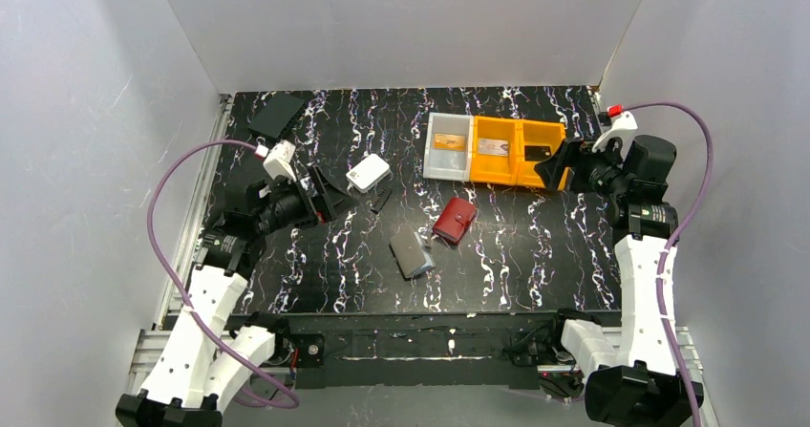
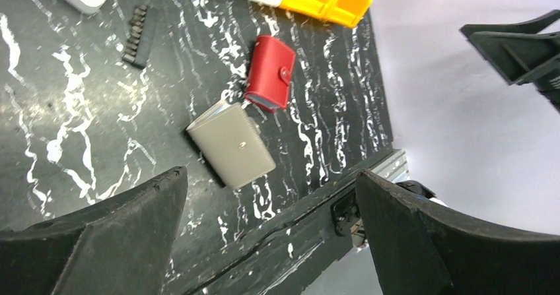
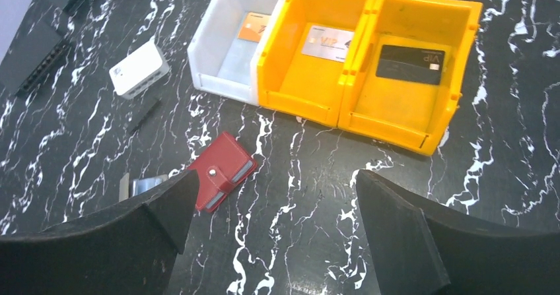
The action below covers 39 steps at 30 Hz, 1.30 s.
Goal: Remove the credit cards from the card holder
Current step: Reset both arms
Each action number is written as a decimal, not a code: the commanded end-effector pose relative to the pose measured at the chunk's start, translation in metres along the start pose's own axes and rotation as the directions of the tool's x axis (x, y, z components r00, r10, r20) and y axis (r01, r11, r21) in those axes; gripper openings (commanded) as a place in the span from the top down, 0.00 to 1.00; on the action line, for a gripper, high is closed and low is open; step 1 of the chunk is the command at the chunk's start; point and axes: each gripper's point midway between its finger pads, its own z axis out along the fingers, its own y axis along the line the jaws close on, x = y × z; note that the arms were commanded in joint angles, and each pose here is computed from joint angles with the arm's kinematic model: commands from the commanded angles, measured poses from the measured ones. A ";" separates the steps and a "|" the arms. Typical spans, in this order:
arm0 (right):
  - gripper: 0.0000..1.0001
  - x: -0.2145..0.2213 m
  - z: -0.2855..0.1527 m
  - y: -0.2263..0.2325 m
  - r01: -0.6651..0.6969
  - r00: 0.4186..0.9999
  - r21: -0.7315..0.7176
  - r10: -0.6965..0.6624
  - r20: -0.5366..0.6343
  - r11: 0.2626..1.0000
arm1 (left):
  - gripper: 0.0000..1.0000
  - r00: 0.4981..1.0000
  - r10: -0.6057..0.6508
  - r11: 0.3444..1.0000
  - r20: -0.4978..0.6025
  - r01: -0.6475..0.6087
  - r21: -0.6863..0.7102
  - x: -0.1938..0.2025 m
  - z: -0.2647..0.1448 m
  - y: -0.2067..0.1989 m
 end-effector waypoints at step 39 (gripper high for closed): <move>0.01 -0.022 -0.004 -0.009 -0.087 0.994 0.019 0.086 0.070 0.996 | 0.02 0.999 0.030 0.999 0.040 -0.029 -0.014 0.016 -0.014 0.012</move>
